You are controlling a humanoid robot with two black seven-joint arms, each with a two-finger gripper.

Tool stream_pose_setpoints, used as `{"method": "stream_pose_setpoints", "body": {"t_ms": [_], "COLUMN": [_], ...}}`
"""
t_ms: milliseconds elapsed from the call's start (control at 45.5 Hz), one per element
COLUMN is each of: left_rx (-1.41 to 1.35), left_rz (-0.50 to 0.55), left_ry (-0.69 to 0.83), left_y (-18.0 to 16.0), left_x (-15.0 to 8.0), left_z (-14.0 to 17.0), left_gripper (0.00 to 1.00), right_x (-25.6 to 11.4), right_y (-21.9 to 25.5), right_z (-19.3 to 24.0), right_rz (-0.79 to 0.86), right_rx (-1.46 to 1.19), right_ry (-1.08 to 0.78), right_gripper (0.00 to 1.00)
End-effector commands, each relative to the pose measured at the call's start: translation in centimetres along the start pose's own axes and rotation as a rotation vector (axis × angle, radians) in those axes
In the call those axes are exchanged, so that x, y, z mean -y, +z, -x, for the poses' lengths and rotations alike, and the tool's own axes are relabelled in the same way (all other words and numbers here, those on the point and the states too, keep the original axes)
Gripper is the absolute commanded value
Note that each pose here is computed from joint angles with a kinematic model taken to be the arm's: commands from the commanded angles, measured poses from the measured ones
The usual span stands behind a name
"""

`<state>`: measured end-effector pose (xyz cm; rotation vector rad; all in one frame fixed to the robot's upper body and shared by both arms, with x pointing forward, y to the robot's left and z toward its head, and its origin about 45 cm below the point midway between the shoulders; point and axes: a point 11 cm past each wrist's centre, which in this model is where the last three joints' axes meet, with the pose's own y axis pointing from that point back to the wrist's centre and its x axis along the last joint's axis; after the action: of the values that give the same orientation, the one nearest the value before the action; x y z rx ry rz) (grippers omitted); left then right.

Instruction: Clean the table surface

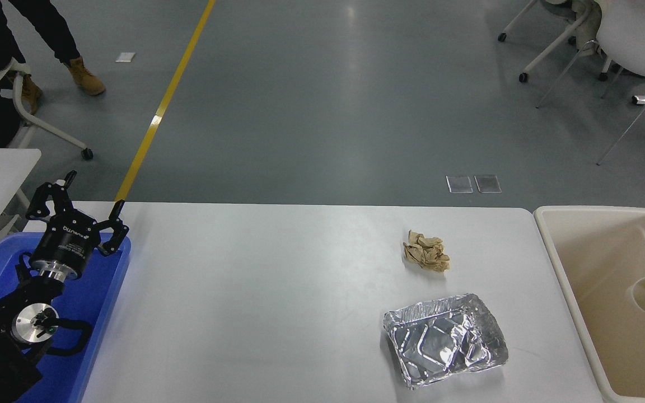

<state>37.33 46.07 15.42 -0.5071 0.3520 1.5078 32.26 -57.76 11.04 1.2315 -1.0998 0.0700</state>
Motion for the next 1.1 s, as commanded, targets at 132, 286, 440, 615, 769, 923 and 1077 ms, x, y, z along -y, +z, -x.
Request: {"method": "stream_pose_setpoints", "body": {"t_ms": [132, 286, 440, 615, 769, 923, 1077], "left_rx": [0.000, 0.001, 0.000, 0.000, 0.000, 0.000, 0.000], "left_rz": [0.000, 0.000, 0.000, 0.000, 0.000, 0.000, 0.000], "left_ry": [0.000, 0.001, 0.000, 0.000, 0.000, 0.000, 0.000], "left_y": [0.0, 0.0, 0.0, 0.0, 0.0, 0.0, 0.0], "left_x": [0.0, 0.0, 0.0, 0.0, 0.0, 0.0, 0.0], "left_z": [0.0, 0.0, 0.0, 0.0, 0.0, 0.0, 0.0], "left_gripper": [1.00, 1.00, 1.00, 1.00, 1.00, 1.00, 1.00], "right_x": [0.7, 0.7, 0.7, 0.7, 0.6, 0.4, 0.1], "right_y": [-2.0, -2.0, -1.9, -1.5, -1.1, -0.5, 0.3], "right_z": [1.4, 1.7, 1.7, 1.6, 1.5, 0.8, -0.3], "right_rz": [0.022, 0.021, 0.023, 0.030, 0.035, 0.042, 0.045], "right_rx": [0.010, 0.014, 0.015, 0.016, 0.017, 0.034, 0.099], "right_ry": [0.019, 0.019, 0.019, 0.021, 0.025, 0.041, 0.067], "right_gripper": [0.00, 0.00, 0.00, 0.00, 0.09, 0.49, 0.78]}}
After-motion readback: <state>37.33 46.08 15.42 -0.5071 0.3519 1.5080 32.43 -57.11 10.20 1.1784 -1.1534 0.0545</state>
